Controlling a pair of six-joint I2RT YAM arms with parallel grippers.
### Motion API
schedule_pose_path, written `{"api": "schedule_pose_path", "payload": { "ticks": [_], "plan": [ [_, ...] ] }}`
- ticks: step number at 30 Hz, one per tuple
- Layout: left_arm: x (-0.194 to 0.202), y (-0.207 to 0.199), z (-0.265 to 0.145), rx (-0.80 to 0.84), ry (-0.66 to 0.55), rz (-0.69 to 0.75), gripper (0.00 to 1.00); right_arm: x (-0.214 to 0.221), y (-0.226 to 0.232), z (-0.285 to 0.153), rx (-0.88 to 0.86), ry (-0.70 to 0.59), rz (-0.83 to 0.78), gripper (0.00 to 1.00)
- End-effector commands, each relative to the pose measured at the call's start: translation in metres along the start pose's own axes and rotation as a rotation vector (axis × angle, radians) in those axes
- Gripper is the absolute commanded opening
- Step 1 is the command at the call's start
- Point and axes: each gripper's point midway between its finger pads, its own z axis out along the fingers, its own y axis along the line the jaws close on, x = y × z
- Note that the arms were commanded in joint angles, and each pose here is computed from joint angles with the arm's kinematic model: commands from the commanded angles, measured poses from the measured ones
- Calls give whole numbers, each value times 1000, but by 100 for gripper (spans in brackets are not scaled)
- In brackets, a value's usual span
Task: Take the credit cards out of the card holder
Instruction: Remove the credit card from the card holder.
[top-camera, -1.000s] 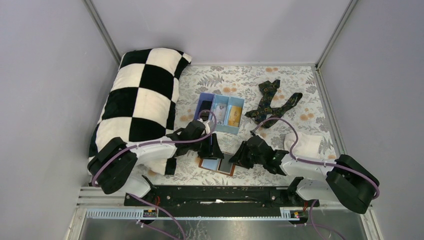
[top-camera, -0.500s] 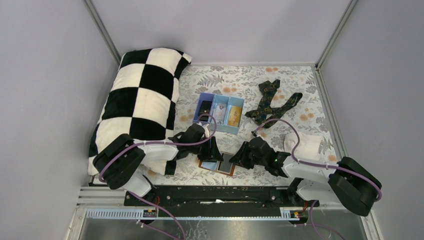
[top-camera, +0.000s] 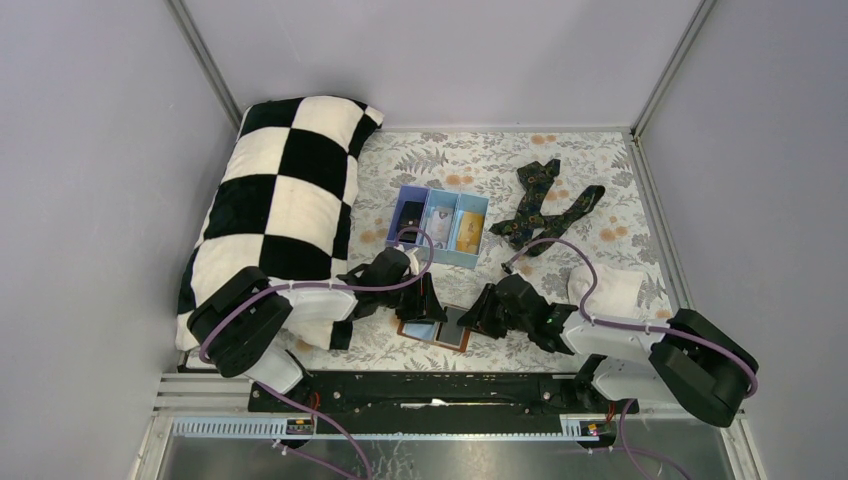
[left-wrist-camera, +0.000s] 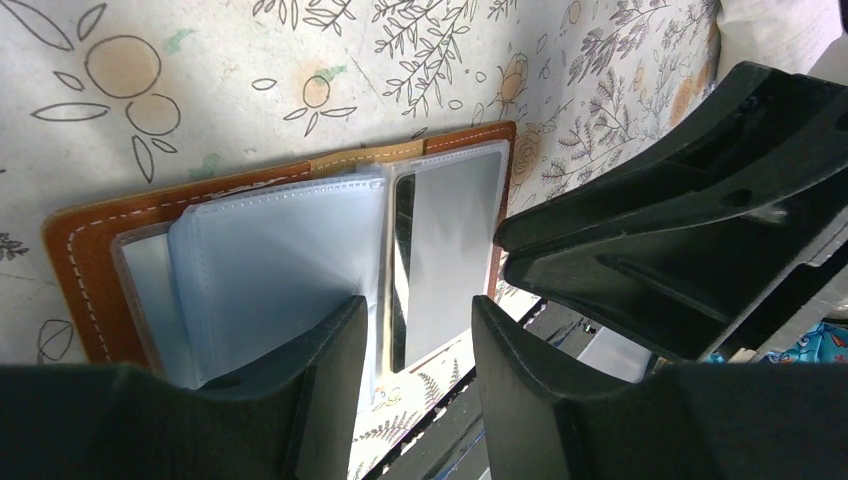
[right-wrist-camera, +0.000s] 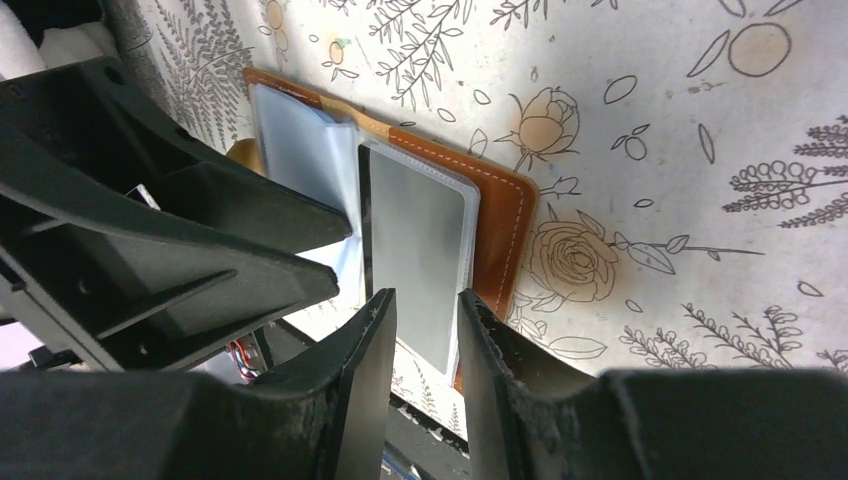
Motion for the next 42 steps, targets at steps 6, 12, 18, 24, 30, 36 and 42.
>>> {"api": "schedule_pose_path", "payload": {
  "ticks": [6,12,18,24,30,36,42],
  "plan": [
    [5,16,7,-47,4,0,48,2,9,8,-41,9,-2,36],
    [4,15,7,-45,3,3,48,0,8,7,-23,2,-12,36],
    [5,16,8,-44,7,1,47,5,3,12,0,24,-11,34],
    [5,16,9,-36,6,-3,47,8,-3,15,22,36,-1,32],
    [6,16,12,-27,12,-8,38,9,-5,15,22,39,8,29],
    [5,16,12,-28,-1,-22,4,10,-6,15,24,38,10,28],
    [3,10,11,4,-13,-29,0,10,-6,15,24,41,9,28]
  ]
}}
